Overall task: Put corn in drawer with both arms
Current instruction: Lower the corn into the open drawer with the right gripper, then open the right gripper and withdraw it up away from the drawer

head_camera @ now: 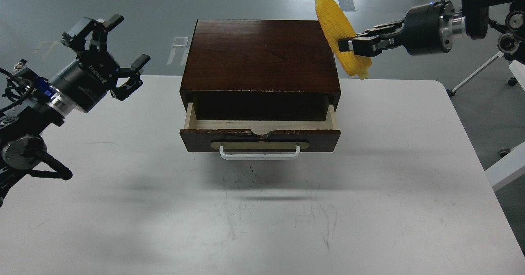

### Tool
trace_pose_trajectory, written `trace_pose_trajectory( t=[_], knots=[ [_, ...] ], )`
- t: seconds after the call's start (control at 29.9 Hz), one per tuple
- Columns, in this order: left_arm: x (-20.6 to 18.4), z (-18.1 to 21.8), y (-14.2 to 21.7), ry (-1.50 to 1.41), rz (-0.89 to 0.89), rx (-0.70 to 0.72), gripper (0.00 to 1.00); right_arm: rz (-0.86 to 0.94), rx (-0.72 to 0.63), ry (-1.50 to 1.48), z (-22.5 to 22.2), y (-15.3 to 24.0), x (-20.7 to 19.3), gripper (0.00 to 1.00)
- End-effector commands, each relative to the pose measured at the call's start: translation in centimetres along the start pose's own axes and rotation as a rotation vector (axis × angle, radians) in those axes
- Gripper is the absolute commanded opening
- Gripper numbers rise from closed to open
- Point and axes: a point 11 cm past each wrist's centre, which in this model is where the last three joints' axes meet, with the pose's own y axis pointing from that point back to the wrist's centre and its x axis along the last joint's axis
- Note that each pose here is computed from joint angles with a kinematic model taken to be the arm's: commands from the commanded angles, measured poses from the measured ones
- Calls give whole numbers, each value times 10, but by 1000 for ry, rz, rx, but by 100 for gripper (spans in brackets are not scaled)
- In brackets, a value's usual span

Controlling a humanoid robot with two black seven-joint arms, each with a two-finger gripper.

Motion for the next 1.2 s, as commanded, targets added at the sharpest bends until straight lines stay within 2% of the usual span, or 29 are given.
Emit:
trace_pose_trajectory(
  t=[0.0,0.17,0.47,0.8,0.97,1.14,1.17],
  knots=[
    [0,1,0,-3,-1,0,99,-50,40,157,-31,-10,8,8],
    [0,1,0,-5,-2,-1,99,-168,40,455,-64,-32,9,8],
    [3,5,3,-17,5,1,99,-233,119,705,-103,-82,-2,8],
    [7,9,6,-30,11,3,99,-283,89,804,-100,-119,-4,9],
    [7,9,6,-28,12,3,99,-296,98,790,-99,-122,-12,14],
    [7,9,5,-28,10,2,99,-301,105,780,-98,-124,-17,24],
    [7,9,5,-28,11,2,99,-300,106,780,-98,-124,-18,29]
  ],
)
